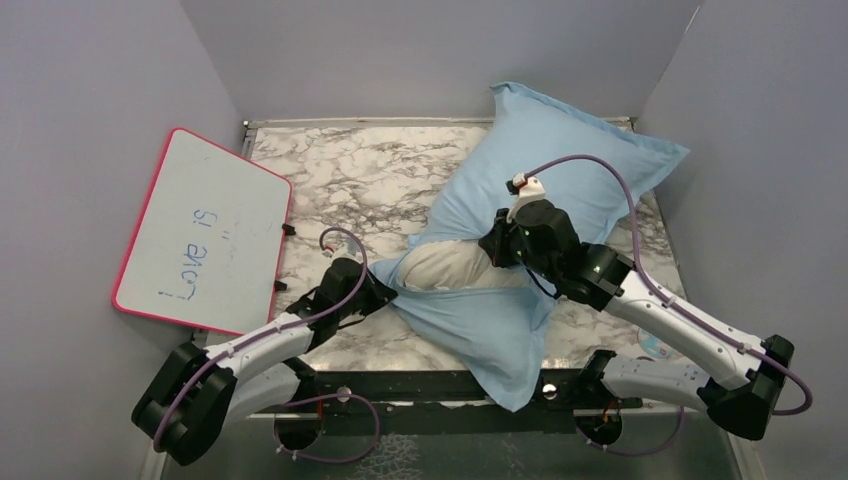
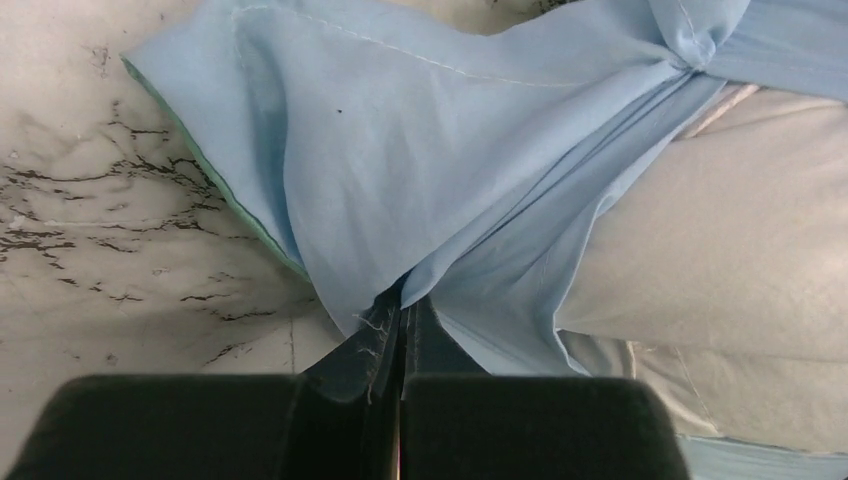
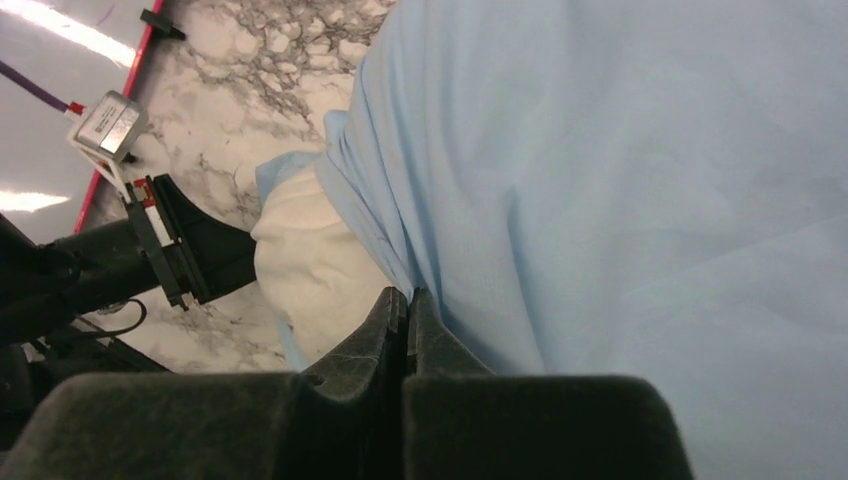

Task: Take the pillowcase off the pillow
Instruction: Remove the pillow from the pillowcase.

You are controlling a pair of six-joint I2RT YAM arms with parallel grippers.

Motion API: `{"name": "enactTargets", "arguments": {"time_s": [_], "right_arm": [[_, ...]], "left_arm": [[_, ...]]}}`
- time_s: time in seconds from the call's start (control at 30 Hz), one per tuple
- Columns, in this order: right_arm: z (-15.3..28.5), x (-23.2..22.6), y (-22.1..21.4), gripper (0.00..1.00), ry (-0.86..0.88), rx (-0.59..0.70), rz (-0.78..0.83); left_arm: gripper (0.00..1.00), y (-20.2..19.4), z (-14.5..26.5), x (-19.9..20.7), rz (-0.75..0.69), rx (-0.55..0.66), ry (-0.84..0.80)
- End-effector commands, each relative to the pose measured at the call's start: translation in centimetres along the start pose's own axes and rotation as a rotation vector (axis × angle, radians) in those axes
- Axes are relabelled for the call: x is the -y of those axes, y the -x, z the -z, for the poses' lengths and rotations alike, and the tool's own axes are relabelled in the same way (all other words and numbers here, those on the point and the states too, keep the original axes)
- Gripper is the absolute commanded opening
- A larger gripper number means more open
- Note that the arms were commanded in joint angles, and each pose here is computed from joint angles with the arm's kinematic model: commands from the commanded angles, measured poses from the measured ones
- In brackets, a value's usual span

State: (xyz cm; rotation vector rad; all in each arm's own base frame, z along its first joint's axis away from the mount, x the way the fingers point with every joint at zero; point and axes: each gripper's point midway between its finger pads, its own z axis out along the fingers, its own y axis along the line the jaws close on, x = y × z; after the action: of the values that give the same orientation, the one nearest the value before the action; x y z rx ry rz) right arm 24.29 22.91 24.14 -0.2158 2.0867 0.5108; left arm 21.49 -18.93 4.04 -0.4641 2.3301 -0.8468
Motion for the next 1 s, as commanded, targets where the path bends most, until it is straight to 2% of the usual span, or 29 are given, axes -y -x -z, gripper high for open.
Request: {"name": "enactTargets", "arguments": {"time_s": [0.0, 0.07, 0.2, 0.27, 0.33, 0.47, 0.57, 0.63, 0.73, 0.97], "right_arm": [[-0.2, -0.4, -1.9, 0.06, 0.059, -0.085, 0.071], [-0.7, -0.2, -2.2, 0.16, 0.036, -0.127, 0.099], [-0.8, 3.1, -0.6, 0.23, -0.191, -0.139, 0.167], [-0.3, 3.4, 0.9, 0.30, -0.229, -0.130, 0.196], [0.2, 2.2, 1.8, 0.32, -0.175, -0.130, 0.198], [1.0, -4.1, 2.8, 0.43, 0.153, -0.119, 0.150], [1.2, -8.3, 1.3, 0.50, 0.350, -0.180, 0.128], [0.6, -9.8, -0.4, 0.57, 0.339, -0.218, 0.165], [-0.8, -10.8, -2.8, 0.70, 0.216, -0.251, 0.287], [-3.7, -12.7, -5.2, 0.76, 0.075, -0.279, 0.482]], "left_arm": [[0.00, -2.4, 0.3, -5.9, -0.076, -0.078, 0.179], [0.00, -2.1, 0.3, -5.4, -0.077, -0.065, 0.157], [0.00, -1.9, 1.0, -4.6, -0.081, -0.062, 0.124], [0.00, -1.7, 1.4, -4.5, -0.084, -0.052, 0.123], [0.00, -1.3, 1.8, -4.0, -0.086, -0.038, 0.104], [0.00, -0.6, 2.2, -2.8, -0.091, -0.005, 0.060], [0.00, -0.2, 2.4, -2.3, -0.093, 0.006, 0.044], [0.00, -0.3, 2.4, -1.9, -0.097, -0.001, 0.031], [0.00, -0.5, 2.3, -1.6, -0.102, -0.020, 0.019], [0.00, -0.5, 2.1, -0.8, -0.103, -0.029, -0.008]]}}
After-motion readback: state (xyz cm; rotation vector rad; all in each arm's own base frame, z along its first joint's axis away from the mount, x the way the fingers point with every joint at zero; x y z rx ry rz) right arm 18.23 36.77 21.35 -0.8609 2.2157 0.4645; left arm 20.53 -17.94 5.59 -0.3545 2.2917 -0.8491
